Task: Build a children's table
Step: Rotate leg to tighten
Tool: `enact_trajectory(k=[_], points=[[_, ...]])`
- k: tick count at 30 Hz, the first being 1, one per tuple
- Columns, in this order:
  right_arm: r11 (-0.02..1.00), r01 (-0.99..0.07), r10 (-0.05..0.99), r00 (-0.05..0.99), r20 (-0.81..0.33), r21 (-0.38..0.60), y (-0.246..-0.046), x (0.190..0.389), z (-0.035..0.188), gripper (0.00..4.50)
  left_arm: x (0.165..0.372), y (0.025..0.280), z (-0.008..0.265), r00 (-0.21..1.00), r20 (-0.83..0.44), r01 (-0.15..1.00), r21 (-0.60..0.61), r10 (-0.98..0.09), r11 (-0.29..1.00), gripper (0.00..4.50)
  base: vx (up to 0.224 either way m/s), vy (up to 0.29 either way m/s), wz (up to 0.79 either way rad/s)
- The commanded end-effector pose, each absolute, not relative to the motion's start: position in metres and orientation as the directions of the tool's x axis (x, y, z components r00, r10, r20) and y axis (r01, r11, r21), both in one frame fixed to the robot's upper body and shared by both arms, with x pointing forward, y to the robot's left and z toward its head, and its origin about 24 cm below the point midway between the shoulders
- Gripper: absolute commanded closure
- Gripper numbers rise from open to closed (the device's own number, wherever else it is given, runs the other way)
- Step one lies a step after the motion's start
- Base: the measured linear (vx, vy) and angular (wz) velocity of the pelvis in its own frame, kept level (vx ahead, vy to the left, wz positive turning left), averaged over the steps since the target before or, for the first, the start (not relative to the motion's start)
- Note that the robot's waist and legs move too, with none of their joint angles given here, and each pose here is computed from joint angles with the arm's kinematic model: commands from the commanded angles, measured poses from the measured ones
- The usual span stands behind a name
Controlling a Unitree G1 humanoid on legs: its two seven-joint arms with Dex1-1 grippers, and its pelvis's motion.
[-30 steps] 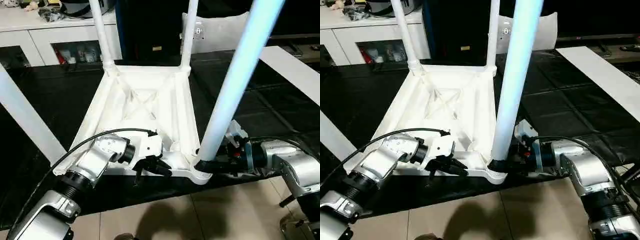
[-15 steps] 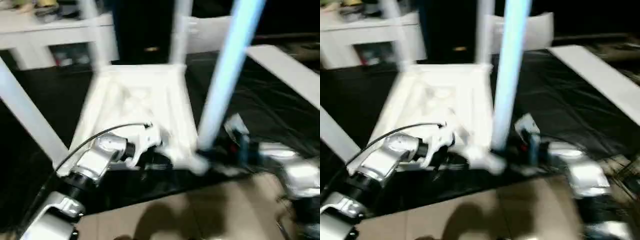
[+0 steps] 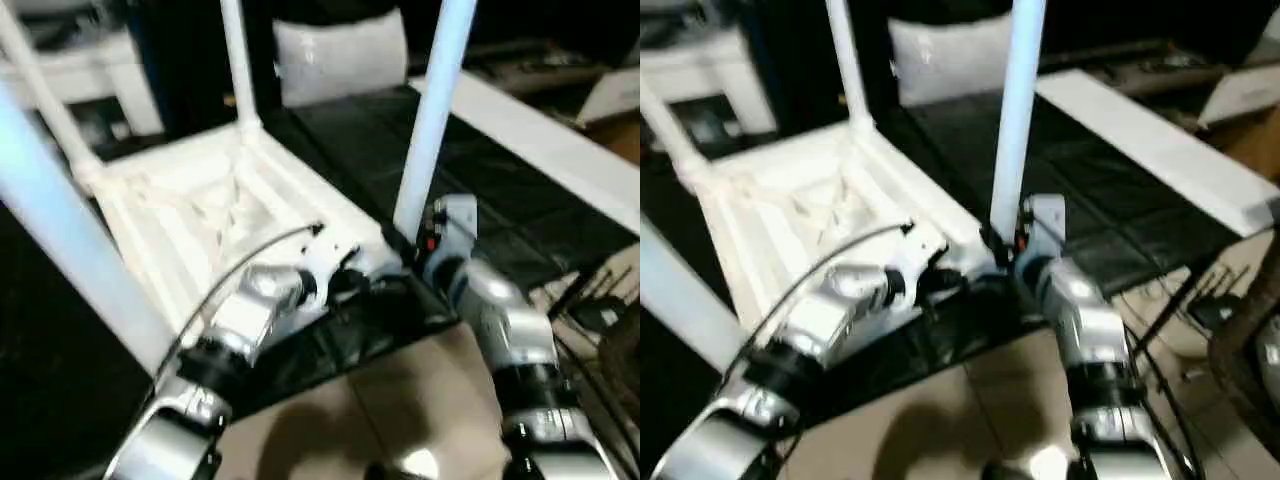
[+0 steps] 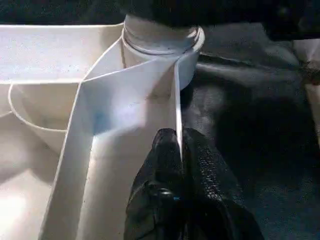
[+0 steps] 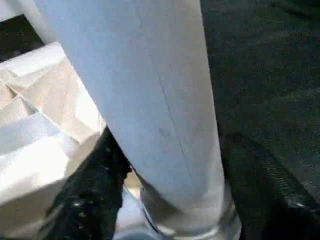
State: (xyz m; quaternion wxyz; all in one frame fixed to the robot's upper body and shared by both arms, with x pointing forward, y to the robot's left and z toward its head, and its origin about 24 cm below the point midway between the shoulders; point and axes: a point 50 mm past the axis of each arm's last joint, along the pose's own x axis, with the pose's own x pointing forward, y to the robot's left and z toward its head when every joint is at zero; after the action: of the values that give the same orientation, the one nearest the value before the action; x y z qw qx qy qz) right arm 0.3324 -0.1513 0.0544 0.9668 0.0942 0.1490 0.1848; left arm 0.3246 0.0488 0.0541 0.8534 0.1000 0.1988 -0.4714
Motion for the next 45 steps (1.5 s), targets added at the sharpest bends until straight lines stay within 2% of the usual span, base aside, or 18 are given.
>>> enact_trajectory(k=[1,4,8,10,14,17,21,27,33,39,44,45], points=[[0.897,-0.385,0.432,0.870,-0.238,0.218,-0.145,0.332,0.059,1.08,0.330,0.046,0.080,0.487,-0.340,0.865,0.060,-0.804,0.499,4.50,0.055,-0.017,-0.16],[0.873,-0.451,0.483,0.851,-0.207,0.184,-0.159,0.327,0.063,0.73,0.329,0.055,0.077,0.469,-0.352,0.878,0.082,-0.810,0.472,4.50,0.018,-0.006,-0.05],[0.803,-0.576,0.596,0.780,-0.188,0.155,-0.177,0.318,0.072,0.65,0.328,0.068,0.073,0.422,-0.385,0.903,0.098,-0.821,0.418,4.50,0.000,0.000,0.00],[0.757,-0.641,0.652,0.732,-0.194,0.126,-0.183,0.312,0.076,0.35,0.327,0.075,0.072,0.394,-0.404,0.917,0.113,-0.826,0.382,4.50,0.000,0.000,0.00],[0.698,-0.712,0.707,0.666,-0.237,0.079,-0.191,0.306,0.080,0.08,0.324,0.084,0.069,0.339,-0.433,0.940,0.117,-0.835,0.321,4.50,0.000,0.000,0.00],[0.658,-0.750,0.735,0.622,-0.269,0.065,-0.196,0.304,0.082,0.08,0.321,0.090,0.068,0.286,-0.453,0.958,0.120,-0.844,0.260,4.50,0.000,0.000,0.00],[0.565,-0.824,0.788,0.525,-0.321,0.037,-0.203,0.302,0.085,0.08,0.311,0.097,0.065,0.154,-0.480,0.987,0.106,-0.863,0.117,4.50,0.000,0.000,0.00],[0.425,-0.905,0.835,0.377,-0.400,0.035,-0.202,0.294,0.082,0.08,0.303,0.102,0.063,0.021,-0.521,0.995,0.097,-0.853,-0.035,4.50,0.000,0.000,0.00],[0.332,-0.938,0.877,0.268,-0.398,0.099,-0.200,0.288,0.080,0.52,0.296,0.100,0.064,-0.073,-0.516,0.989,0.070,-0.853,-0.127,4.50,0.000,0.000,0.00],[0.297,-0.947,0.893,0.231,-0.386,0.122,-0.199,0.287,0.080,1.14,0.295,0.100,0.064,-0.089,-0.516,0.987,0.070,-0.852,-0.146,4.50,0.000,0.000,0.00],[0.277,-0.948,0.910,0.206,-0.360,0.159,-0.197,0.286,0.080,1.47,0.295,0.101,0.065,-0.098,-0.517,0.986,0.068,-0.851,-0.155,4.50,0.000,0.000,0.00],[0.270,-0.947,0.916,0.197,-0.350,0.172,-0.195,0.286,0.080,1.69,0.295,0.100,0.065,-0.100,-0.515,0.985,0.067,-0.851,-0.157,4.50,0.000,0.000,0.00]])
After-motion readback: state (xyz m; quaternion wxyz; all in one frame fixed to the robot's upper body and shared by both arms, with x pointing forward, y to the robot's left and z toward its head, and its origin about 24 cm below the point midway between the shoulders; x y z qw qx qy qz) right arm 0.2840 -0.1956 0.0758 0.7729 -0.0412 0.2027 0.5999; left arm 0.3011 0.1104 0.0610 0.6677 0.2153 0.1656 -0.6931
